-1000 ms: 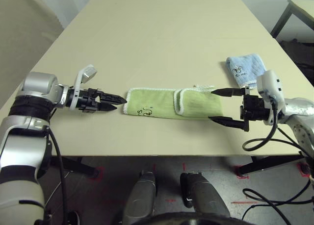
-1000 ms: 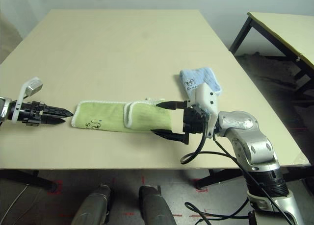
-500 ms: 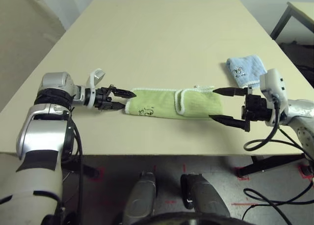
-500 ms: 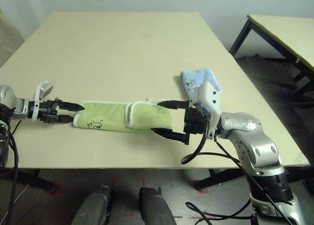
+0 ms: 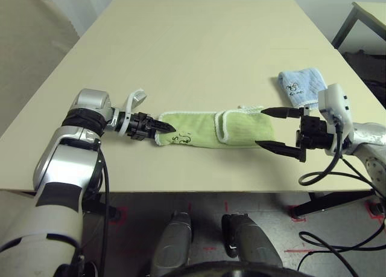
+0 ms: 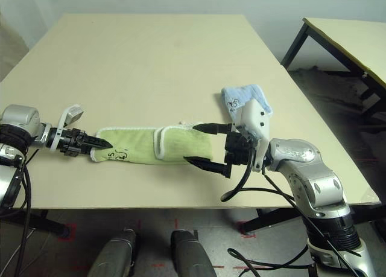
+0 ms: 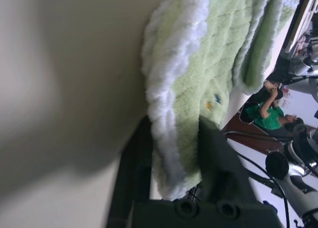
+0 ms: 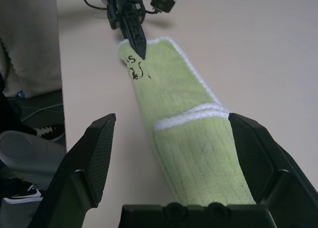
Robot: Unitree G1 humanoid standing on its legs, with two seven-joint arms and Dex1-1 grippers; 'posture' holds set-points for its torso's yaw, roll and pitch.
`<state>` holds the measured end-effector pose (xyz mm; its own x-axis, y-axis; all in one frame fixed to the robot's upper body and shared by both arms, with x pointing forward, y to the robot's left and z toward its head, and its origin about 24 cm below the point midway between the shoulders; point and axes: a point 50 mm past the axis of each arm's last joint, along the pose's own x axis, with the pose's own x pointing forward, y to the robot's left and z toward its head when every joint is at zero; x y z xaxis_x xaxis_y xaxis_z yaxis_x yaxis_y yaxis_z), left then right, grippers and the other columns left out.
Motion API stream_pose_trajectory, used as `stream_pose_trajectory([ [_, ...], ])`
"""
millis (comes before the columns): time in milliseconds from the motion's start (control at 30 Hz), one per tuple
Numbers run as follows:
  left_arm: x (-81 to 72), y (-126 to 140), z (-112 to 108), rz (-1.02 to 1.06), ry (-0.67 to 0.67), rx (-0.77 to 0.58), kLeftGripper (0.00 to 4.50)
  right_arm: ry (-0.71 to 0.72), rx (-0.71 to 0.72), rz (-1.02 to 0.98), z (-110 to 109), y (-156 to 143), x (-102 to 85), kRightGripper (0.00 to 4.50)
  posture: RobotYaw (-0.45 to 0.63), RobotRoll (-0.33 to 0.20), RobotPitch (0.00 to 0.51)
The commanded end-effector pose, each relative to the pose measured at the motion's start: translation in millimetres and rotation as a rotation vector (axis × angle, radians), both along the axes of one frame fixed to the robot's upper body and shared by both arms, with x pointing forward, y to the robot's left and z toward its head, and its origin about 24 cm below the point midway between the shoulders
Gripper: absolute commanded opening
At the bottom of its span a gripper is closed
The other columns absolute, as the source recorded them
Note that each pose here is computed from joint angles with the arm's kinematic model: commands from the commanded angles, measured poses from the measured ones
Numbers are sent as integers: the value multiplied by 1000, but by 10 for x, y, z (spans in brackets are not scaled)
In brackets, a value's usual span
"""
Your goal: Fold the towel and set it aside.
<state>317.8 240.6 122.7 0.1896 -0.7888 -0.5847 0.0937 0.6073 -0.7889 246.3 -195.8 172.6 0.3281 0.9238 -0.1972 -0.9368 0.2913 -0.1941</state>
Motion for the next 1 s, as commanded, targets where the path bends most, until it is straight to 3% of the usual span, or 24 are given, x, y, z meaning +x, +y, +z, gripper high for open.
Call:
stream_pose_trajectory([
  [33, -32, 105, 20, 9, 1, 17, 124, -1, -3, 15, 20, -2, -24, 4500, -53, 0, 139],
  [433, -294, 744, 148, 9, 8, 189, 24, 29, -56, 67, -43, -22, -71, 4500, -45, 0, 137],
  [600, -499, 1106, 172, 35, 26, 314, 24, 30, -54, 60, -47, -32, -74, 4500, -37, 0, 136],
  [767, -488, 1027, 312, 30, -15, 234, 24, 32, -34, 58, -55, 17, -76, 4500, -26, 0, 135],
  [867, -431, 639, 551, -51, -51, 33, 24, 44, -37, 73, -81, 43, -89, 4500, -21, 0, 134],
  [1000, -512, 238, 780, -213, -44, -132, 24, 54, -30, 82, -96, 89, -105, 4500, -19, 0, 132],
])
